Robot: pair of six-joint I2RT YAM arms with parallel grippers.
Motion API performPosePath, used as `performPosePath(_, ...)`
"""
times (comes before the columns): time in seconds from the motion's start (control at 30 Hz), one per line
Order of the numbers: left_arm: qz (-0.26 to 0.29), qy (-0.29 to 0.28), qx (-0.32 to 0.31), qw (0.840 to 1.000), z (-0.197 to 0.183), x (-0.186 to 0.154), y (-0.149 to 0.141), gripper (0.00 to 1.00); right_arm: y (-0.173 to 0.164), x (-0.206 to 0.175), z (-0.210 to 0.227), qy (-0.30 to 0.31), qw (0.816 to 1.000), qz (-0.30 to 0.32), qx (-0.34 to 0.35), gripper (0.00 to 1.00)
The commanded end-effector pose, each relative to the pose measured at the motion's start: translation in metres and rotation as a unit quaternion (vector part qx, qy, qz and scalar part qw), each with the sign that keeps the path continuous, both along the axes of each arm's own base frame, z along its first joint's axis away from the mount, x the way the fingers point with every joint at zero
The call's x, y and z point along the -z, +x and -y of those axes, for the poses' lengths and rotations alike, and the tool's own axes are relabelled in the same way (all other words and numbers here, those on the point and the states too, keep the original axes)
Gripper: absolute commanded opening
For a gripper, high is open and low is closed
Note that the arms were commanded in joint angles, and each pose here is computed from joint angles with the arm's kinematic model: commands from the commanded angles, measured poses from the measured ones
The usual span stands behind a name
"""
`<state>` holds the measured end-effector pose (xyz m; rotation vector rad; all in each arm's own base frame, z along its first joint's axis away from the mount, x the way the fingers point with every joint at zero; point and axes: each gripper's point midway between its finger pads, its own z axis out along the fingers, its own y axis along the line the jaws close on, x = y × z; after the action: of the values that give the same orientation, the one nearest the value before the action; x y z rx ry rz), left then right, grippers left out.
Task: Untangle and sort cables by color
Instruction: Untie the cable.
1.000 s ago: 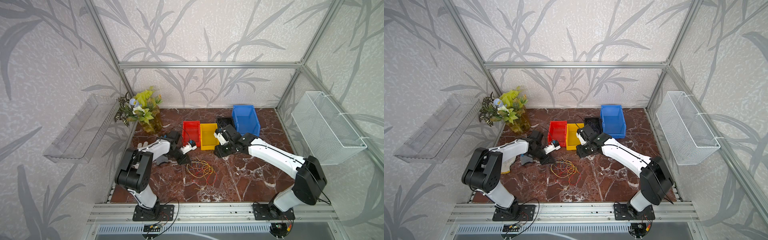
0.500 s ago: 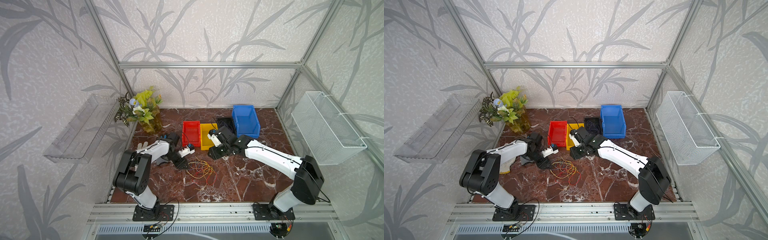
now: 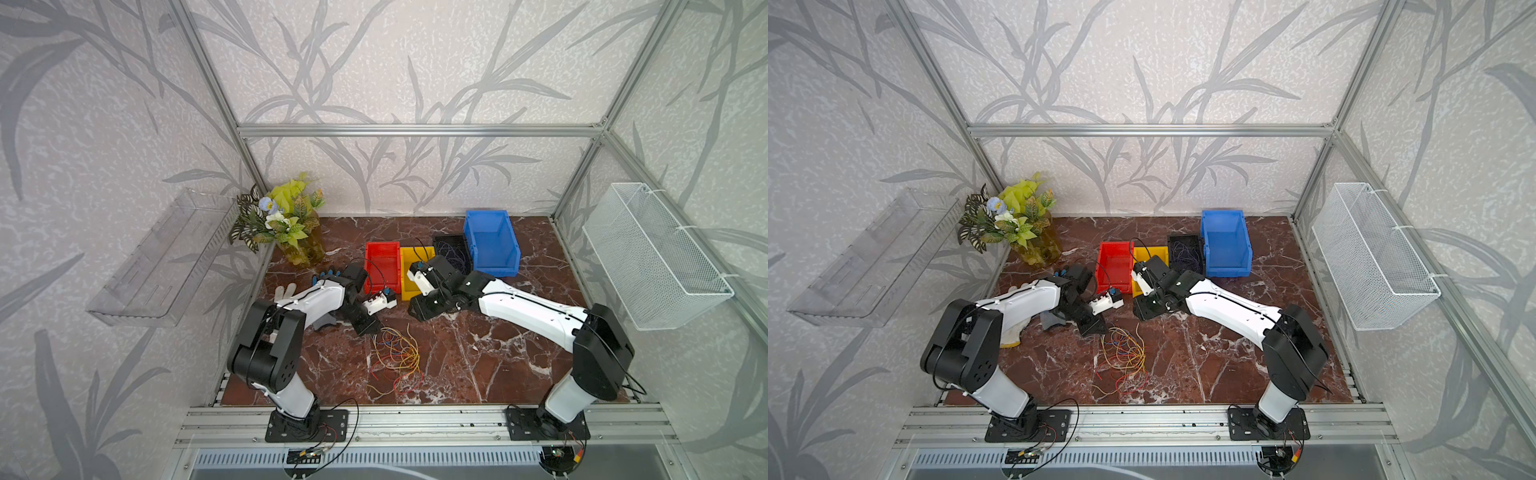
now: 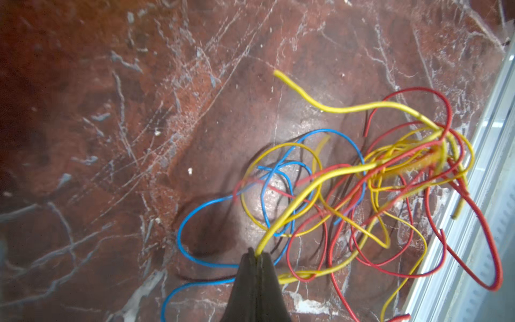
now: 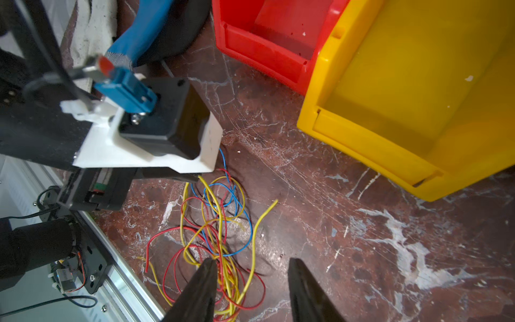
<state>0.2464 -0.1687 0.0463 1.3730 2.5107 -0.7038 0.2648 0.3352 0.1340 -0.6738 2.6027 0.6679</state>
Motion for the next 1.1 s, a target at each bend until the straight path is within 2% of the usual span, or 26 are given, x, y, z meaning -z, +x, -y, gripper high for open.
performPosePath(0.0,0.038,-0.047,0.023,0.998,0.012,-0.04,0.003,0.0,-0.001,-0.007,-0.009,0.023,1.0,0.0,-0.009,0.48)
performPosePath(0.13,0.079,-0.075,0.036,0.993,0.018,-0.067,0.007,0.0,-0.012,-0.007,-0.025,0.053,0.997,-0.017,-0.06,0.49)
performPosePath(0.3,0.103,-0.099,0.043,0.989,0.025,-0.088,0.011,0.0,-0.026,-0.015,-0.048,0.111,0.987,-0.029,-0.115,0.52)
performPosePath(0.5,0.101,-0.117,0.051,0.987,0.029,-0.096,0.008,0.0,-0.012,0.014,-0.048,0.074,0.991,-0.014,-0.108,0.52)
performPosePath(0.63,0.1,-0.122,0.058,0.986,0.029,-0.098,0.005,0.0,0.001,0.036,-0.031,0.007,0.996,0.008,-0.086,0.5)
performPosePath(0.67,0.102,-0.123,0.059,0.985,0.029,-0.099,0.005,0.0,0.001,0.038,-0.029,0.001,0.996,0.011,-0.091,0.46)
performPosePath(0.77,0.108,-0.125,0.058,0.985,0.028,-0.102,0.004,0.0,-0.003,0.034,-0.026,0.0,0.994,0.016,-0.104,0.01)
performPosePath(0.83,0.108,-0.124,0.057,0.985,0.028,-0.101,0.004,0.09,-0.004,0.02,-0.026,0.014,0.994,0.033,-0.105,0.0)
performPosePath(0.87,0.107,-0.123,0.056,0.985,0.027,-0.1,0.005,0.21,-0.005,0.013,-0.027,0.027,0.993,0.04,-0.108,0.0)
performPosePath(0.9,0.106,-0.122,0.054,0.985,0.026,-0.1,0.005,0.33,-0.008,-0.01,-0.027,0.054,0.99,0.063,-0.113,0.0)
performPosePath(0.93,0.106,-0.122,0.053,0.986,0.026,-0.1,0.005,0.39,-0.009,-0.023,-0.027,0.072,0.988,0.078,-0.115,0.0)
performPosePath(1.07,0.116,-0.125,0.043,0.984,0.022,-0.101,0.007,0.49,-0.02,-0.082,-0.024,0.145,0.97,0.147,-0.127,0.0)
